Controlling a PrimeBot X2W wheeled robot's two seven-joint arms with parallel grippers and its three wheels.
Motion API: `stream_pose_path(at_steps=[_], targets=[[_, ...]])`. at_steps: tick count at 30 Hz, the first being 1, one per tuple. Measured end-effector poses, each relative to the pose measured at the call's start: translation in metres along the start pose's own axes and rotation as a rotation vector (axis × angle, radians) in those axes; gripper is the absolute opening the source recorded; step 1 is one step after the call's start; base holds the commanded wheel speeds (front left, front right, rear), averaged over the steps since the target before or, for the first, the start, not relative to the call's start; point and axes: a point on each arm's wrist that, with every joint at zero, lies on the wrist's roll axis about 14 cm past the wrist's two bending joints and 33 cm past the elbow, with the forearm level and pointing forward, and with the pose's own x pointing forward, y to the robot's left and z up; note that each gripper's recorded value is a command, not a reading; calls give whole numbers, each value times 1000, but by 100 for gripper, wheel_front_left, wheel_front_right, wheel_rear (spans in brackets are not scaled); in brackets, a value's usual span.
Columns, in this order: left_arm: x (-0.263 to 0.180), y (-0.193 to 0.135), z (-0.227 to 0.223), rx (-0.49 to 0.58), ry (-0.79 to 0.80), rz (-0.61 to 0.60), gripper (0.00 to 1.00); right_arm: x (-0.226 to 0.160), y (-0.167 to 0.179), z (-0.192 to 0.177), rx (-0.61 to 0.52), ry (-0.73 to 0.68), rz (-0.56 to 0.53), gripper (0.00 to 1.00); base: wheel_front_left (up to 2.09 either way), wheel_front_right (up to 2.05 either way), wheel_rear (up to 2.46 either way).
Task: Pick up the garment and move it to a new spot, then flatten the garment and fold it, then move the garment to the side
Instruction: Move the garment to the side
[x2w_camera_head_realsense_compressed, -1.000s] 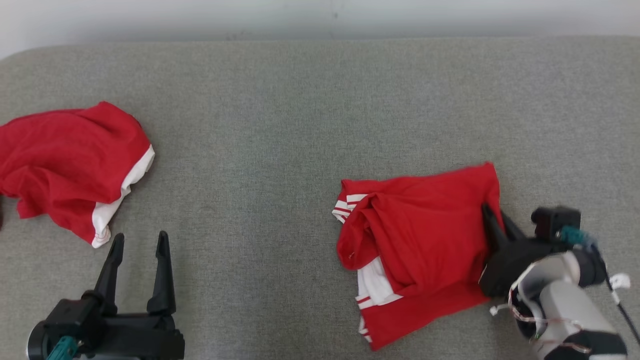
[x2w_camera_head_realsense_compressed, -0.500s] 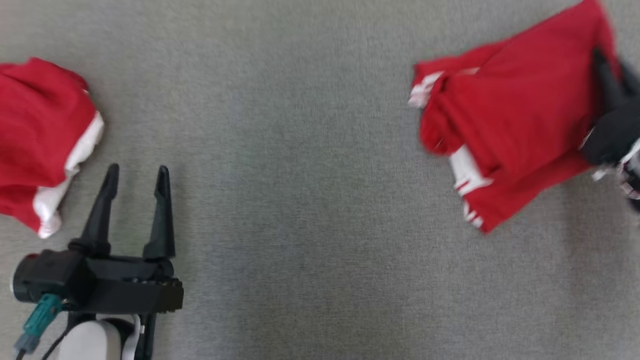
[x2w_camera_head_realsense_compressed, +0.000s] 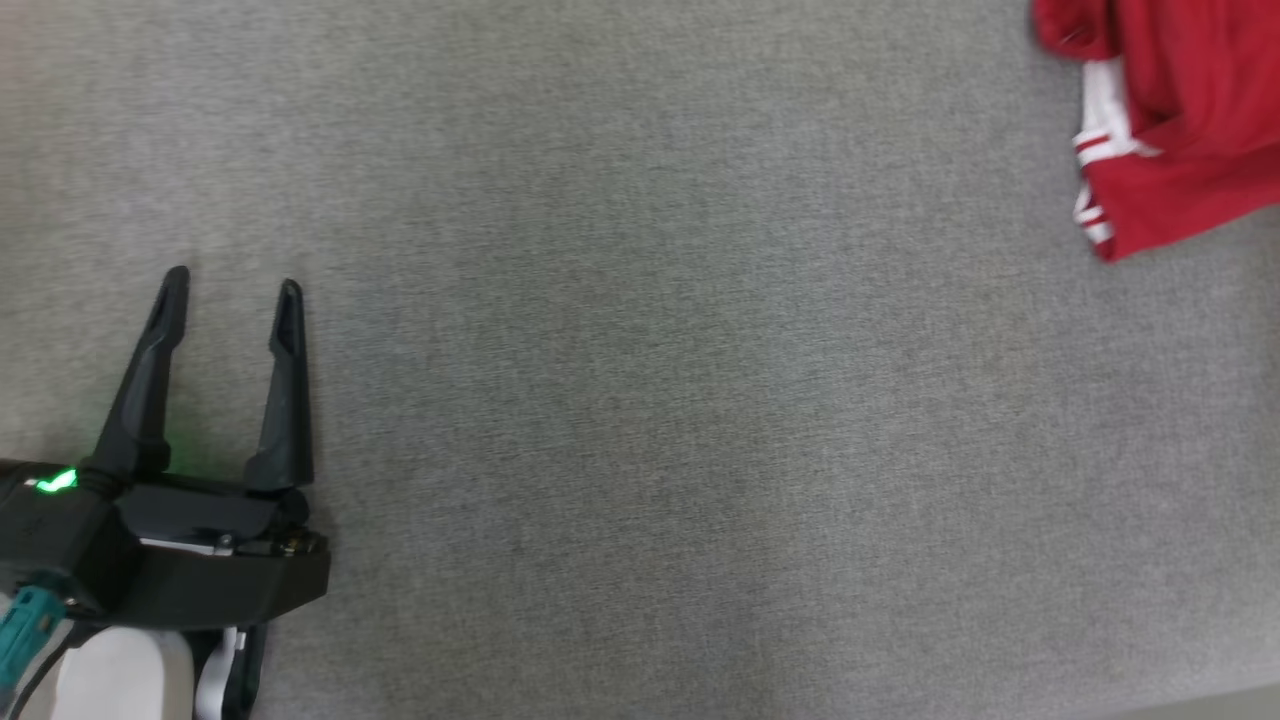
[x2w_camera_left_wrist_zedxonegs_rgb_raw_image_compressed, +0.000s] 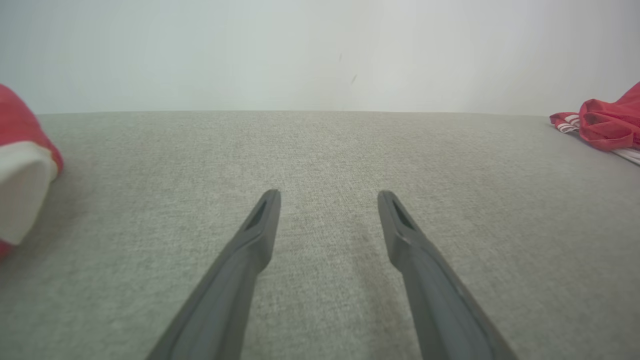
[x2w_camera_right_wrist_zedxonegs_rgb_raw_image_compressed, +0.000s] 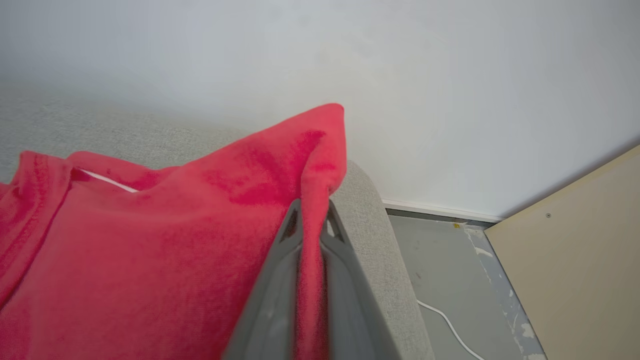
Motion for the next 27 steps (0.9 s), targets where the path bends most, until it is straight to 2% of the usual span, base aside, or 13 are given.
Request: stream_pose_path(at_steps=[5,12,13,14,15,16,22,27], targets=[[2,-3,-8,-2,9,-19,100,-1,-33,7,-62,20,-67,0,0,0,0],[2,-3,-10,-2,11,-19,100,9,-39,17,-86,14,-84,0,0,0,0],[2,-2,-11,-2,12,-18,100,11,-40,16,-97,21,-89,7,0,0,0],[2,-2,-11,-3,12,-17,100,12,-41,16,-110,21,-95,40,0,0,0],[1,-2,-11,-3,12,-16,100,14,-42,17,-122,16,-100,57,0,0,0],[1,-2,-11,-4,12,-14,100,15,-43,19,-134,8,-105,100,0,0,0],[-1,3,-4,-14,1,12,100,13,-43,39,-147,-89,-113,100,0,0,0],[-10,6,3,-25,1,44,100,3,-19,65,-129,-218,-58,100,0,0,0]])
